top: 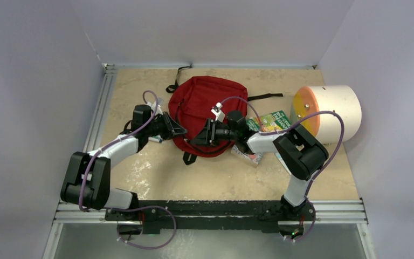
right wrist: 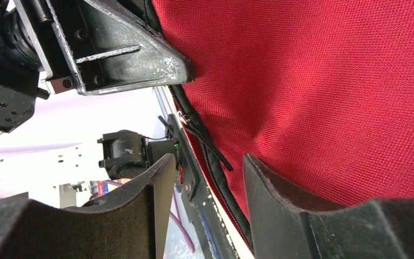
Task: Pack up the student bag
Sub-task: Unzip the student bag at the center of the board.
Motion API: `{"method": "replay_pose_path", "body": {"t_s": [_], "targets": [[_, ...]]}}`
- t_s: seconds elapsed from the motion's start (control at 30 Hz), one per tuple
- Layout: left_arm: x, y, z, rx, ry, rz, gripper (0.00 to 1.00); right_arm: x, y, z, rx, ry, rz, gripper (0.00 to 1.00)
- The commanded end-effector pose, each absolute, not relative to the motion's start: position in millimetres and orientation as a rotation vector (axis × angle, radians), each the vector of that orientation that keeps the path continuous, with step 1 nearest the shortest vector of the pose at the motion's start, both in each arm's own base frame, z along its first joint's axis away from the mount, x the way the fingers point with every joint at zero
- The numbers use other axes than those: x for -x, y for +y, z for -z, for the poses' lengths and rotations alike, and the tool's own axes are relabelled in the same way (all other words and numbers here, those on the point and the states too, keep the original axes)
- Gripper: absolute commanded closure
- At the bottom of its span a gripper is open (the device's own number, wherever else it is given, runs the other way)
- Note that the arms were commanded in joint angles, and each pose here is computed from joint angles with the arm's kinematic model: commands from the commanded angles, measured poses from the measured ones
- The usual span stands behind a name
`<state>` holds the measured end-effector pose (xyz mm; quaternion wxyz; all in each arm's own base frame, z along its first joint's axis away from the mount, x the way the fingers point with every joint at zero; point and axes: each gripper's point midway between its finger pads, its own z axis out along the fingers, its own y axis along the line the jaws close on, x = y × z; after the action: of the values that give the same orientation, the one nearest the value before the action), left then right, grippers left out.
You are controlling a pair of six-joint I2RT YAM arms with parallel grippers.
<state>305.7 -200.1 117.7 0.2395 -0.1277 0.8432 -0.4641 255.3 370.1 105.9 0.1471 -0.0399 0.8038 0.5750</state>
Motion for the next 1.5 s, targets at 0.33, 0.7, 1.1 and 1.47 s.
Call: {"method": "replay_pose_path", "body": {"t_s": [0.33,0.7,1.1,1.47], "targets": [[-304.0,-204.4,-137.7,0.279,2.238,1.318,1.00,-244.5,383.3,-134.9,0.174,2.214,-1.836,0.51],[-303.3,-204.3,-136.3,0.278,2.240,1.319,1.00,-244.0,384.6,-134.5,0.178,2.205,-1.845,0.71],[-302.2,-203.1,-131.4,0.292,2.259,1.306,1.00,-247.9,379.3,-132.9,0.184,2.208,-1.751,1.00],[-317.9,-195.7,-128.6,0.309,2.285,1.239,1.00,-244.0,347.5,-128.7,0.195,2.276,-1.462,1.00]]}}
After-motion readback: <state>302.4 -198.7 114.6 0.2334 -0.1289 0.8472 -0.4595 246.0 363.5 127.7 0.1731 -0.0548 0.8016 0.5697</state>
